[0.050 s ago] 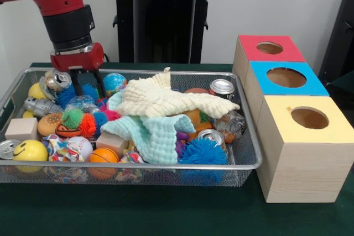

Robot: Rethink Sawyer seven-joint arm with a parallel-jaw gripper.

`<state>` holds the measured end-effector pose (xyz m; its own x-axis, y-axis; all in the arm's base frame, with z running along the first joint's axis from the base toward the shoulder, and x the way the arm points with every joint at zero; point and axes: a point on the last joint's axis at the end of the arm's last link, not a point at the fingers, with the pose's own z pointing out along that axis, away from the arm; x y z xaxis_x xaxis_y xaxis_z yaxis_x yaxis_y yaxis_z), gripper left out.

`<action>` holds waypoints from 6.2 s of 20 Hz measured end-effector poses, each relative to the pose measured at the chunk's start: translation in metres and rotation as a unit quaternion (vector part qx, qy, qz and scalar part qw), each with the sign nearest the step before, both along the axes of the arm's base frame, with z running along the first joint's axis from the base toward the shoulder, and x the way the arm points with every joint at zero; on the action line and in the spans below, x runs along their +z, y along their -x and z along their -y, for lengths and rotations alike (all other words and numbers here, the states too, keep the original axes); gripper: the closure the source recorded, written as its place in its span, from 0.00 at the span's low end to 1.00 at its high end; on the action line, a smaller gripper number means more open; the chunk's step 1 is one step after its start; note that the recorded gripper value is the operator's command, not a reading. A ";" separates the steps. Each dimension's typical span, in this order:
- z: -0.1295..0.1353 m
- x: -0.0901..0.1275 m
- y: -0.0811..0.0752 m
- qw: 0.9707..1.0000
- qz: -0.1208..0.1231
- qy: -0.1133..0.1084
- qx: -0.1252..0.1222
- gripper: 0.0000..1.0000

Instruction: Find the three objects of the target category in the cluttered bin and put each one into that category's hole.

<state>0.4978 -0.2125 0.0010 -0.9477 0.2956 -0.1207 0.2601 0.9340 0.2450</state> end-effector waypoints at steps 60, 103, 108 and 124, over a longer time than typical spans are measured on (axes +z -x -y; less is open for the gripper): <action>0.041 0.042 -0.026 0.984 0.102 0.143 0.033 0.00; -0.056 -0.025 -0.054 0.877 0.099 -0.087 0.462 1.00; -0.054 -0.024 -0.057 0.882 0.098 -0.095 0.451 1.00; -0.076 -0.010 -0.083 0.884 0.086 -0.101 0.449 1.00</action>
<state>0.5808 -0.1369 -0.0093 -0.7838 -0.5347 -0.3160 -0.6211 0.6777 0.3938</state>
